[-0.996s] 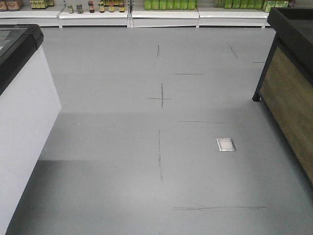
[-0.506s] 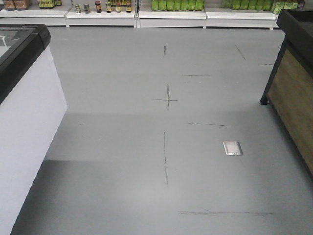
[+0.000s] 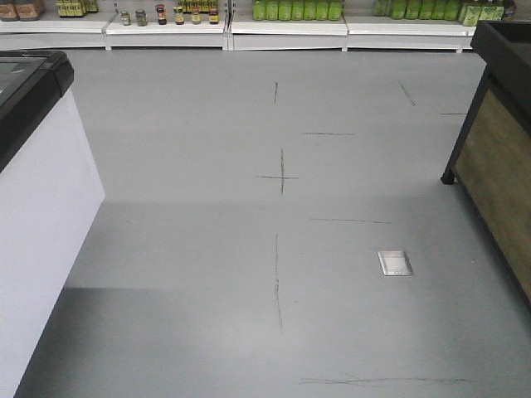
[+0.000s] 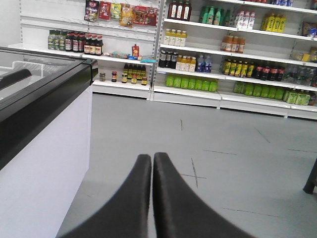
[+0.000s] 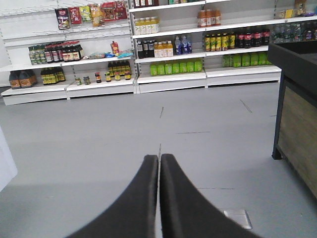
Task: Pick three apples into basket with both arms
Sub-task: 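Drive the base forward across the floor toward the fruit tables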
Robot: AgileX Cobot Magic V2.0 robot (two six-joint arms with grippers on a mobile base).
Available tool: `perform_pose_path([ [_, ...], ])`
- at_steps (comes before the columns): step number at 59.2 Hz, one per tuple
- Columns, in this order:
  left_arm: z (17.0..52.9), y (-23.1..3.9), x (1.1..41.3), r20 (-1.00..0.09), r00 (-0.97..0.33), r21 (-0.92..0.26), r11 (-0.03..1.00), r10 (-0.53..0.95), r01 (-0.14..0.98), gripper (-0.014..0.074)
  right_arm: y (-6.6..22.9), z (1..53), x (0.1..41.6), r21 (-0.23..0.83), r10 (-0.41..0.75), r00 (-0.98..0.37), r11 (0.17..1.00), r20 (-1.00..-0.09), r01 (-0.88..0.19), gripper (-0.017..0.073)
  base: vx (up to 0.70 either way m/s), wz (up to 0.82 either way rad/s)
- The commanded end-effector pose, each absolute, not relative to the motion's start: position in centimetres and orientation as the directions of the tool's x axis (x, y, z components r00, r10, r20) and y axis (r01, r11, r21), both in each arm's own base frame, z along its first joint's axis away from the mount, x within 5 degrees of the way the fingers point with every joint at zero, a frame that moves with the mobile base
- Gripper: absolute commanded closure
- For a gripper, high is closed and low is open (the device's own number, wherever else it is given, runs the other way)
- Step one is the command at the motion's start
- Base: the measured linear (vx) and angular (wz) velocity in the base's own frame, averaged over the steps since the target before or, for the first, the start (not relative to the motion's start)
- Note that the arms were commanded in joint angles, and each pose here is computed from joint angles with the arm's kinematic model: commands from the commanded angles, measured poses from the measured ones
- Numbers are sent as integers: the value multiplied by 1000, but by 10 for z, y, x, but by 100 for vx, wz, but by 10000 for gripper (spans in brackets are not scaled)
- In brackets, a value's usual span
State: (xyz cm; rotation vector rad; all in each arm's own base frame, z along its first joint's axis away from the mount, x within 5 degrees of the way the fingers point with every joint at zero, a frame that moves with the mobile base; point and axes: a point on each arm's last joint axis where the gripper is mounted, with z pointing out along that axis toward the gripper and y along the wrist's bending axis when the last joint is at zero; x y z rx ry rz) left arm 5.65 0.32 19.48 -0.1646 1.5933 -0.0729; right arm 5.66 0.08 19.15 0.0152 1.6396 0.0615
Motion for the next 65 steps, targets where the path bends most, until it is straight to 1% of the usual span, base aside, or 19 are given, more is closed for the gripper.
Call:
perform_pose_path([
  [1, 212, 3, 54, -984, 96, -156, 987, -151, -44, 599, 2, 195, 56, 42, 43, 4, 998, -999, -44, 566, 17, -9],
  [16, 212, 3, 54, -984, 96, -156, 987, -151, -44, 599, 2, 195, 56, 42, 43, 4, 998, -999, -44, 566, 15, -5],
  [65, 212, 3, 54, -984, 96, -156, 987, -151, -44, 599, 2, 195, 56, 42, 43, 4, 998, -999, -44, 566, 17, 5],
])
